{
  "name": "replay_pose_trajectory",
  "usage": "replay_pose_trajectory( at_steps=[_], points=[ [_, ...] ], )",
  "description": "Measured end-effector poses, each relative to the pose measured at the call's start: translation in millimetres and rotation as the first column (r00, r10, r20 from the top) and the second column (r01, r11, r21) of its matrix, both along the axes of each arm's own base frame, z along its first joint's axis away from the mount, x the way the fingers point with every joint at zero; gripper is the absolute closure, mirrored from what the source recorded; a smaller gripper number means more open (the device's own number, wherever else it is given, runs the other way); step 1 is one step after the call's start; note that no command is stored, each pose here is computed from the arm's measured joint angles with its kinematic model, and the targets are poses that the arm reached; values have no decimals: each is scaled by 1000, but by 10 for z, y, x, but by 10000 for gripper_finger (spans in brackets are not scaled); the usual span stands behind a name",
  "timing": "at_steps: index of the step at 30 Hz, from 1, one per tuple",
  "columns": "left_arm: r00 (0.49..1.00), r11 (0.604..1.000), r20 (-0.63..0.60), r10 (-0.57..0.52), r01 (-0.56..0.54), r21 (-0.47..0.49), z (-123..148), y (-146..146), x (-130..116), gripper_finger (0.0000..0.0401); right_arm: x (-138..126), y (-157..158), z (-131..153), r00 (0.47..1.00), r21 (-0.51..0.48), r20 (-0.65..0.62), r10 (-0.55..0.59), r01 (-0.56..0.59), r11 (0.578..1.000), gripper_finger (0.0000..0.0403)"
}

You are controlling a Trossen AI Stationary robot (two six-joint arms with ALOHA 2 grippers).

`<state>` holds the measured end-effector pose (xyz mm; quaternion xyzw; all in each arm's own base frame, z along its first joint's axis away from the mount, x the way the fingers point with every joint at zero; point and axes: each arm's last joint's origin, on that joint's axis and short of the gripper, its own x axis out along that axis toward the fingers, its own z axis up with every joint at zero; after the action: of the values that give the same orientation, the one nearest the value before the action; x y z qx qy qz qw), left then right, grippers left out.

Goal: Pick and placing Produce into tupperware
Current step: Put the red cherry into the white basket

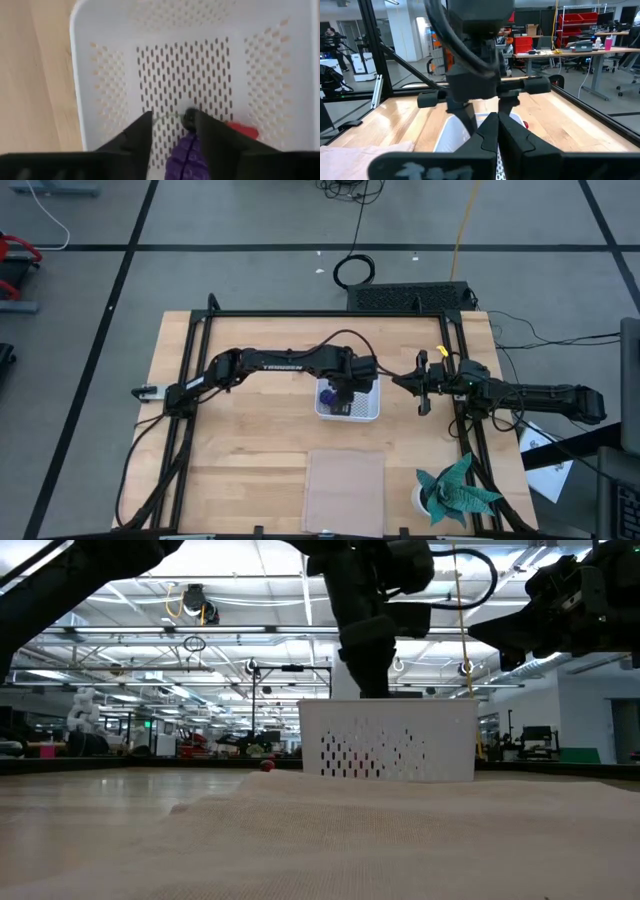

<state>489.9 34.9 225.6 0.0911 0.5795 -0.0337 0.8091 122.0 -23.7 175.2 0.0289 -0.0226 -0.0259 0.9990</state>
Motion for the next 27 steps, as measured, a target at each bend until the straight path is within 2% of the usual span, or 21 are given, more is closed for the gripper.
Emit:
replay_pose_trajectory(
  at_steps=[5,7,12,16,22,27],
  points=[
    [1000,1000,-21,-2,2,0,-39,2,-15,364,0,0,0,1000,0,0,0,0,1000,403],
    [999,1000,-32,0,0,-2,-69,1,-23,390,0,0,0,1000,0,0,0,0,1000,403],
    [999,999,-35,-35,36,9,-71,-2,-22,384,0,0,0,1000,0,0,0,0,1000,403],
    [999,999,-25,-30,30,23,13,0,-52,398,0,0,0,1000,0,0,0,0,1000,403],
    [1000,996,17,-11,9,90,405,19,-215,399,0,0,-1,1000,0,-1,0,0,1000,403],
    [993,994,115,19,-31,100,795,98,-372,400,0,0,-1,1000,0,-1,0,0,1000,403]
  ],
)
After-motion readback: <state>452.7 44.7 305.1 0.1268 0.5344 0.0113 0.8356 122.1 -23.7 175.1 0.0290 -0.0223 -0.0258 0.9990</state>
